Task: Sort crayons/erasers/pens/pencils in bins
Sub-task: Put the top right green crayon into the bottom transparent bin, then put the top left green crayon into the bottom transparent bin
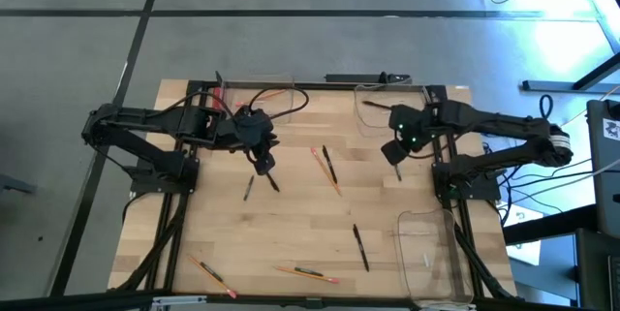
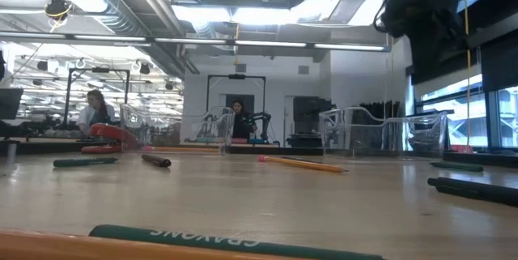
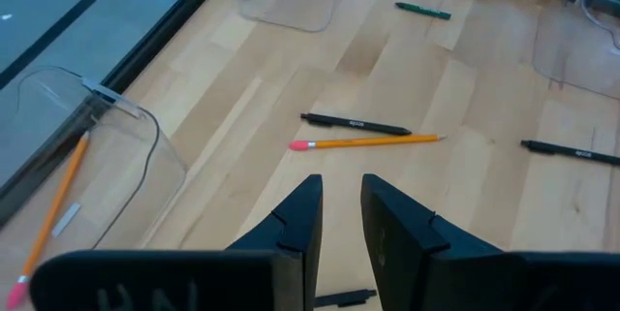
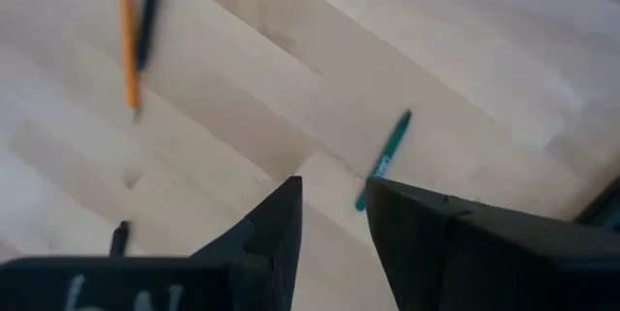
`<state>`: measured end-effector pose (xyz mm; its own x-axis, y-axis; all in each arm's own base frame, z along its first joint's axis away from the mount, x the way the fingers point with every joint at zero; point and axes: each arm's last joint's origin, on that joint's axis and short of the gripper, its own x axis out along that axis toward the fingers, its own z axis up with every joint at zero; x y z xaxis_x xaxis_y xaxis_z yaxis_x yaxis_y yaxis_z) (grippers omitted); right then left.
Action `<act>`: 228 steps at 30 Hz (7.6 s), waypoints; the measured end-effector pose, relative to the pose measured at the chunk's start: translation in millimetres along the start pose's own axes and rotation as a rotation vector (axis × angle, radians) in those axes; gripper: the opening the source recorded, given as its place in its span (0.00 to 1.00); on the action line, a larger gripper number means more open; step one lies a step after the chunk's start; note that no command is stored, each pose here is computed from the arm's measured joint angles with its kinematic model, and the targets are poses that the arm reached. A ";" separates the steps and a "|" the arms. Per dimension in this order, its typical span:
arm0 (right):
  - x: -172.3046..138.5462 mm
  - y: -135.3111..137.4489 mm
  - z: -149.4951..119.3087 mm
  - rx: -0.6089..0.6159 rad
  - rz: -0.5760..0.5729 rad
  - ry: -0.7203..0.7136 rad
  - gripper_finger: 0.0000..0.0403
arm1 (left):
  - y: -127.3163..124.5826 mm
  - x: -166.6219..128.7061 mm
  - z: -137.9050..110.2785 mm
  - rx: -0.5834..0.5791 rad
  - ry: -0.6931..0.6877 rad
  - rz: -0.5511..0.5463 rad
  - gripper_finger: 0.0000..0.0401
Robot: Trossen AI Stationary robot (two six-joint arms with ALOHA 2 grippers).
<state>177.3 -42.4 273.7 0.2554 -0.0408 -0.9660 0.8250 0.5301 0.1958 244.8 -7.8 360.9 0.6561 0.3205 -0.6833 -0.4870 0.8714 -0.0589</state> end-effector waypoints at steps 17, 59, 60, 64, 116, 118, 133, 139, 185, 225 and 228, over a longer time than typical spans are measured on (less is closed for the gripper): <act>40.5 -11.5 -11.0 0.073 -0.034 0.054 0.28 | -0.2 0.0 0.2 0.003 -0.002 -0.002 0.17; 111.4 -9.7 -3.6 0.125 -0.222 0.247 0.39 | -12.5 -4.1 -2.1 0.088 -0.008 -0.097 0.17; 114.0 -9.7 -2.4 0.117 -0.224 0.251 0.39 | -12.5 -4.1 -2.1 0.089 -0.008 -0.097 0.17; 124.3 -10.2 3.0 0.097 -0.228 0.261 0.39 | -12.5 -4.1 -2.1 0.088 -0.008 -0.097 0.17; 134.0 -10.7 21.4 -0.156 -0.123 0.338 0.09 | -12.5 -4.1 -2.1 0.089 -0.008 -0.096 0.17; 127.8 -8.6 19.1 -0.170 -0.115 0.328 0.09 | -12.5 -4.1 -2.2 0.090 -0.007 -0.097 0.17; 15.9 41.7 -13.7 -0.279 0.017 0.112 0.09 | -12.5 -4.1 -2.2 0.091 -0.007 -0.096 0.17; -34.2 59.3 -41.2 -0.265 0.089 0.079 0.09 | -12.5 -4.1 -2.1 0.128 -0.009 -0.096 0.17; 74.3 85.8 -207.8 -0.248 -0.089 0.619 0.09 | -12.4 -4.0 -2.1 0.358 -0.019 -0.099 0.17; 47.4 109.0 -207.8 -0.180 -0.011 0.709 0.30 | -4.2 -4.7 -16.8 0.153 0.144 -0.029 0.17; 34.0 120.6 -205.3 -0.185 0.054 0.641 0.30 | 0.7 -6.2 -24.6 0.030 0.226 0.028 0.17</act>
<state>182.0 194.0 229.8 -0.1032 0.4709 -0.8761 0.7052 0.6559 0.2694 226.1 -18.3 347.2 0.4953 0.2566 -0.8300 -0.4837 0.8750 -0.0181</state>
